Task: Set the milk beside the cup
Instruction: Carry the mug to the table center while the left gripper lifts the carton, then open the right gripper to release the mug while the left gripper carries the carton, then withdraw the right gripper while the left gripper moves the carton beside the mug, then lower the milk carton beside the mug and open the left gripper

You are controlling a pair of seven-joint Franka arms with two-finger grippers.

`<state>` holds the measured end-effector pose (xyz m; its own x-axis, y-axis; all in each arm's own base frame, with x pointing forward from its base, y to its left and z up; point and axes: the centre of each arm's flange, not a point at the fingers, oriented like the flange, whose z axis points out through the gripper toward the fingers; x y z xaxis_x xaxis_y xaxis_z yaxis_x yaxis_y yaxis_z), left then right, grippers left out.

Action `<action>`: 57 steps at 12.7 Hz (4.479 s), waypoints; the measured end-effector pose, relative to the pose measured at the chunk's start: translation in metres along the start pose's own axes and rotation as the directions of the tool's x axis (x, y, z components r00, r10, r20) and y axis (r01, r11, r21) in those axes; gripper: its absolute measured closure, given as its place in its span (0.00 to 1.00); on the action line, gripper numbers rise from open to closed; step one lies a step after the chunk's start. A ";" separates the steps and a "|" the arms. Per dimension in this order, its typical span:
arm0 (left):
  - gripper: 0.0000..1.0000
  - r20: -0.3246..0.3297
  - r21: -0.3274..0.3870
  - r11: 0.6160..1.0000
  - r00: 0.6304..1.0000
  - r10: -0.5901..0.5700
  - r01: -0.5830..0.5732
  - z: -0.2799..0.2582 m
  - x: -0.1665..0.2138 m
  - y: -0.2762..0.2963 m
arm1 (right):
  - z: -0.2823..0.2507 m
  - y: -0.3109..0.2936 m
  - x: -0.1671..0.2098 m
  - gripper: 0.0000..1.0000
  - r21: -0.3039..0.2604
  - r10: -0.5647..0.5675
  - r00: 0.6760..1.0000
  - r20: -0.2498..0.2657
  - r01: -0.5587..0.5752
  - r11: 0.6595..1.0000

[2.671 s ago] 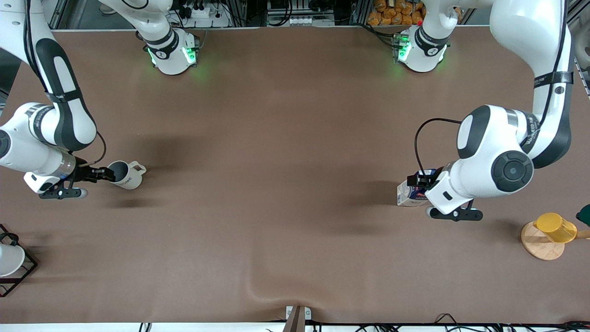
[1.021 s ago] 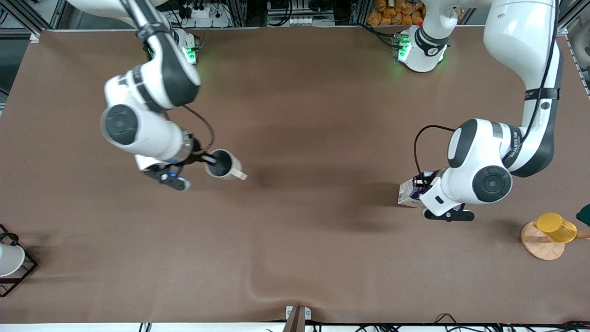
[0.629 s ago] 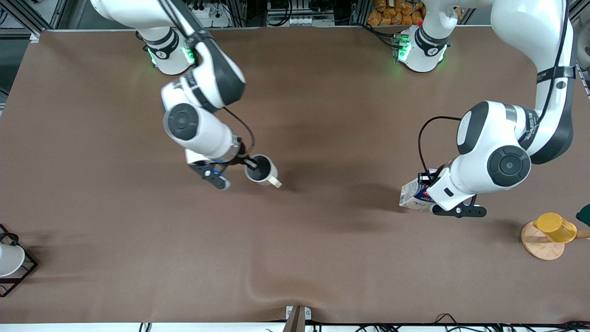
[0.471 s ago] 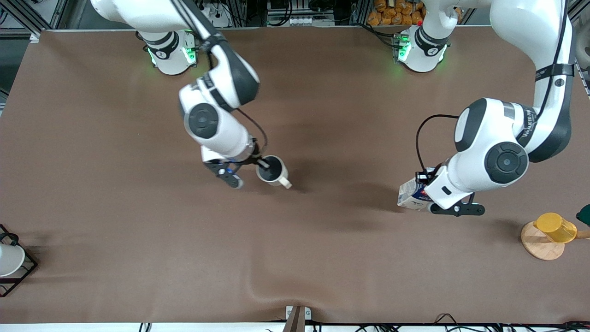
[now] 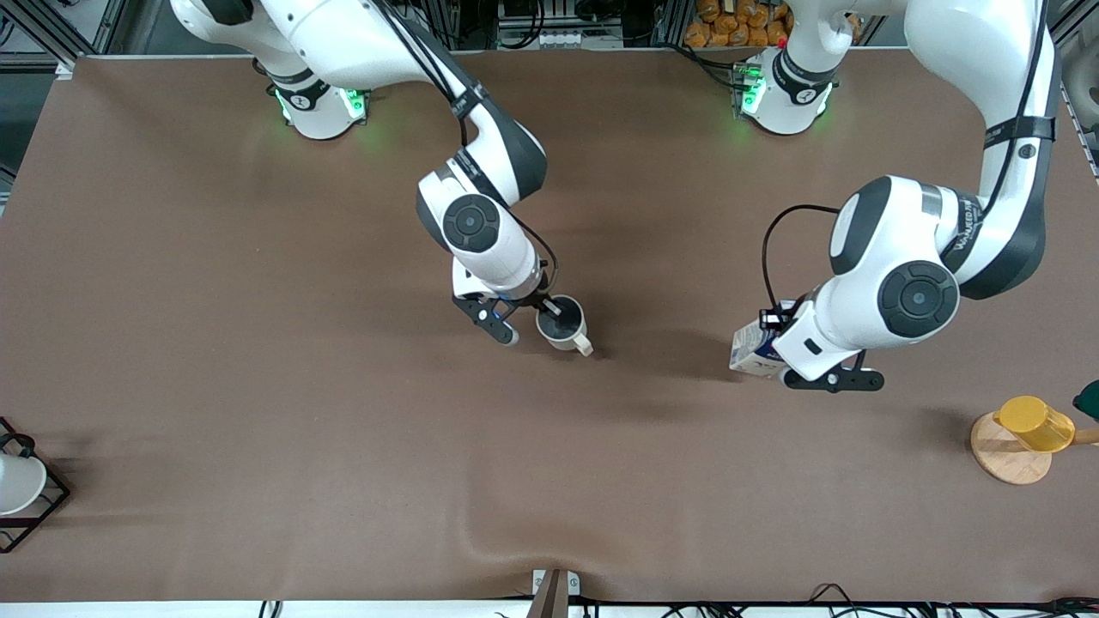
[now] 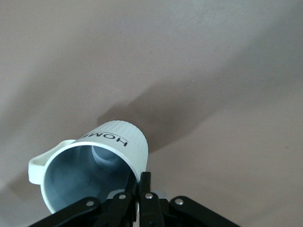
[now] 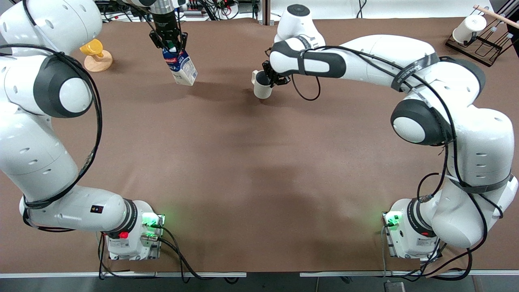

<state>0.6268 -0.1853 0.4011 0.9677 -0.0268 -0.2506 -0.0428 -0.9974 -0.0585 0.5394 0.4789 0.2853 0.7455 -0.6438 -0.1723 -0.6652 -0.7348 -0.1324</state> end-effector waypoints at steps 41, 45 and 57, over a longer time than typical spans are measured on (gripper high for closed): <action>0.69 -0.042 -0.013 0.973 0.972 -0.232 0.231 0.089 -0.136 0.331 | -0.414 0.357 0.263 0.00 -0.125 -0.581 0.812 -0.055 0.572 0.811; 0.69 -0.052 -0.021 0.974 0.973 -0.225 0.224 0.097 -0.128 0.331 | -0.416 0.357 0.267 0.00 -0.128 -0.579 0.812 -0.075 0.569 0.813; 0.28 -0.080 -0.061 0.969 0.967 -0.242 0.237 0.076 -0.119 0.328 | -0.437 0.336 0.301 0.00 -0.165 -0.582 0.805 -0.119 0.562 0.811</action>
<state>0.4792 -0.5042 0.3386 0.9660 0.2099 -0.1508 0.2034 -0.9774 -0.0571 0.5585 -0.0548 0.6153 0.9917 -0.1160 0.0547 -0.1137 -0.9926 -0.0432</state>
